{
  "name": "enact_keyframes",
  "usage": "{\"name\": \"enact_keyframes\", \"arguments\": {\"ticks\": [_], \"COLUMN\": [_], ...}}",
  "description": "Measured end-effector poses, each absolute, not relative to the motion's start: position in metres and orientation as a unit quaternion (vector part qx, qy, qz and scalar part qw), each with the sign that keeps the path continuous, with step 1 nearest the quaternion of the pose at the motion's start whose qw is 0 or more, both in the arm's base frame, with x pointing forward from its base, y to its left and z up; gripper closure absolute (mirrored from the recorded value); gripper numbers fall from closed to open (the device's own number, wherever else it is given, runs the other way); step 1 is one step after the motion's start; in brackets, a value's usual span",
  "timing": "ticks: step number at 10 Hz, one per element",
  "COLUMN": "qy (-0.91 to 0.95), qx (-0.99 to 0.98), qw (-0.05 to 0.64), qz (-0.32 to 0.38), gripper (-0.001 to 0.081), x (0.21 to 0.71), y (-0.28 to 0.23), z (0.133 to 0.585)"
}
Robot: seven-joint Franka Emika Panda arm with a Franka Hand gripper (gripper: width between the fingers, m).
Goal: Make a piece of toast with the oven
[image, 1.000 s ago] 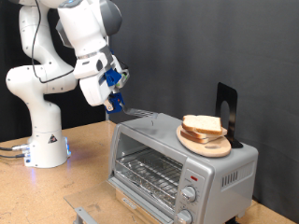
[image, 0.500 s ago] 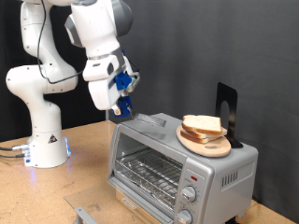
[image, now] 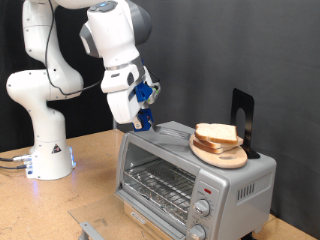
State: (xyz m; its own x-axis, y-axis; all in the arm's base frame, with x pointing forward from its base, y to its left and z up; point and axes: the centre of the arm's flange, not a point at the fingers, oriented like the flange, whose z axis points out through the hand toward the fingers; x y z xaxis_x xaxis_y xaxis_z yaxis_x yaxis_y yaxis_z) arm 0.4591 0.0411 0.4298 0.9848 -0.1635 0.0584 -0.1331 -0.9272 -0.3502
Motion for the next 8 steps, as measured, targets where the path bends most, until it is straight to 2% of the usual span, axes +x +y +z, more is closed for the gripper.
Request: {"name": "enact_keyframes", "arguments": {"ticks": [8], "qy": [0.103], "qx": [-0.975], "qw": [0.188], "qz": [-0.059], "gripper": [0.0316], "x": [0.465], "y": [0.027], "z": [0.436]}}
